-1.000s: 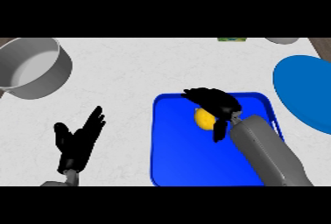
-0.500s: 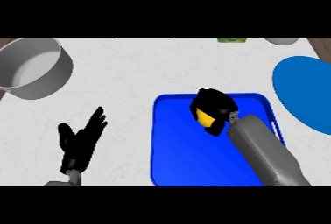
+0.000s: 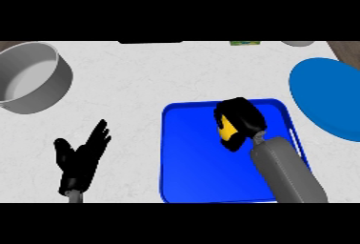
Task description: Pick the lemon from the tray and place it in the plate
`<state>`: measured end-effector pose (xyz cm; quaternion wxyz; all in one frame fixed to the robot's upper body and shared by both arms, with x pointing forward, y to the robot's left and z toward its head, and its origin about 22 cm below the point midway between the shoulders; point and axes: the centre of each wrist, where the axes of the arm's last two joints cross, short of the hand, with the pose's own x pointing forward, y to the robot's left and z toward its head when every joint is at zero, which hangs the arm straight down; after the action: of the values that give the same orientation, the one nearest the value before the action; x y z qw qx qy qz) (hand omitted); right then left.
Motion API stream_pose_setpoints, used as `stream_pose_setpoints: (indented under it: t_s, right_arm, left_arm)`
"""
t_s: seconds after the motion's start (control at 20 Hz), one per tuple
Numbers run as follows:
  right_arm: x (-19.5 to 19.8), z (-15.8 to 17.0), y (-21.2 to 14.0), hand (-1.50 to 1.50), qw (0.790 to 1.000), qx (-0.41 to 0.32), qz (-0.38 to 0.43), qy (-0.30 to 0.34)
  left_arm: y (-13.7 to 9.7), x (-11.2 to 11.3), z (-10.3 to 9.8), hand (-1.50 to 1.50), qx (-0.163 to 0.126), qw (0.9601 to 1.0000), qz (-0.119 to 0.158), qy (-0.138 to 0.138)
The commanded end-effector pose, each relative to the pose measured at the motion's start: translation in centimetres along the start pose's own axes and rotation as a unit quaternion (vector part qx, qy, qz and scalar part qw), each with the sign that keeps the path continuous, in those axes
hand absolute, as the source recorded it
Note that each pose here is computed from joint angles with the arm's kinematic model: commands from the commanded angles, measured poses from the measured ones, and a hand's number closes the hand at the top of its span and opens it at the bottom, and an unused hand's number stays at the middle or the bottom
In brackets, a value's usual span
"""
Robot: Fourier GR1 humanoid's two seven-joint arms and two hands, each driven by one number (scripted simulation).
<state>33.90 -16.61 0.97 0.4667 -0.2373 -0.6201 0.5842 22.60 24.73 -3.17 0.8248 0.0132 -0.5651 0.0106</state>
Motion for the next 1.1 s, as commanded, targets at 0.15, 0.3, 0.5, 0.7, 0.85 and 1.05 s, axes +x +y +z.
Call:
stream_pose_setpoints:
  t_s: [0.15,0.3,0.5,0.7,0.85,1.05]
  right_arm:
    - [2.3,3.3,-0.7,1.5,0.958,-0.221,-0.098,0.154]
    - [3.9,6.1,-1.3,1.5,0.936,-0.289,-0.096,0.177]
    - [3.1,10.6,-2.7,1.5,0.894,-0.365,-0.13,0.226]
    - [2.7,13.3,-4.1,1.5,0.857,-0.411,-0.162,0.266]
    - [1.6,14.5,-5.1,1.5,0.827,-0.447,-0.198,0.278]
    - [-3.8,16.3,-6.4,1.5,0.804,-0.481,-0.23,0.263]
  left_arm:
    - [0.4,-0.2,0.1,0.0,0.022,0.9996,0.012,0.013]
    - [-0.3,-1.2,0.7,0.0,0.008,0.9997,0.008,0.021]
    - [0.5,-0.8,0.6,0.0,0.012,0.9999,0.0,0.012]
    - [-0.5,-0.8,0.7,0.0,-0.009,0.9999,-0.004,0.013]
    - [0.7,-0.9,1.2,0.0,-0.017,0.9998,-0.007,0.0]
    - [-1.4,0.3,-0.2,0.0,-0.014,0.9999,-0.007,0.004]
